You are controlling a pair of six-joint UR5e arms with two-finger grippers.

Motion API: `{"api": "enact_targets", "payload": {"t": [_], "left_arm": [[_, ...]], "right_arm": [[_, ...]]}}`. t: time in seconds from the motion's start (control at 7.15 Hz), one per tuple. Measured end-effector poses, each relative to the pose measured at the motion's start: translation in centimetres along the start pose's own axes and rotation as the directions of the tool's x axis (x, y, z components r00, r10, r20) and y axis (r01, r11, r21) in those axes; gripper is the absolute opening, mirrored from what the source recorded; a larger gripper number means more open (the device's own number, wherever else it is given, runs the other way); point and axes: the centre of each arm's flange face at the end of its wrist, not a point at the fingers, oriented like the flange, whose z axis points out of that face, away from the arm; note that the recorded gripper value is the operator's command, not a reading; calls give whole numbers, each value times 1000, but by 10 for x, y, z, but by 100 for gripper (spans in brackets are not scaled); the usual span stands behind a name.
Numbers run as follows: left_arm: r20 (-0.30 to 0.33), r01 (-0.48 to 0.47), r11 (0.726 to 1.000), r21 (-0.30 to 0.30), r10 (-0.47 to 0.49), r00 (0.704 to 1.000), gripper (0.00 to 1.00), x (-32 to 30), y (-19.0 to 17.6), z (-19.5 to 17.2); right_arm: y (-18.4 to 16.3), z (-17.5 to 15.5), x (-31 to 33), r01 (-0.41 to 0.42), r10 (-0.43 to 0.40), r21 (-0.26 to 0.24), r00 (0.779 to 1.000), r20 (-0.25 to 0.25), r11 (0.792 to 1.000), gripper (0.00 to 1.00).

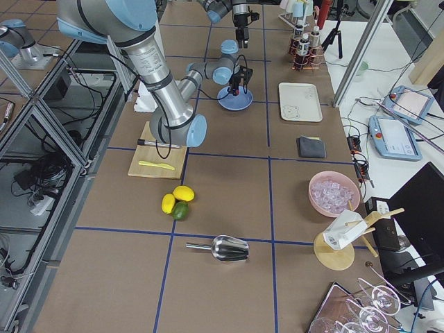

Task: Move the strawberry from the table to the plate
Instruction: 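Lower the strawberry onto the plate and open the right gripper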

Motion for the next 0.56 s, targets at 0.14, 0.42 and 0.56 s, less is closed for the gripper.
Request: {"api": "enact_targets", "payload": {"t": [0.14, 0.42, 0.56], "left_arm": [[0, 0, 1000, 3, 0, 1000, 100, -1, -2, -2], [-1, 1, 1000, 6, -1, 1000, 100, -1, -2, -5], [-1, 1, 1000, 6, -1, 1000, 100, -2, -2, -5]], "right_arm": [[2, 5, -6, -8, 9, 10, 999, -45, 1000, 0], [4, 10, -5, -11, 13, 20, 996, -89, 1000, 0], [6, 14, -1, -10, 12, 21, 995, -101, 1000, 0]]}}
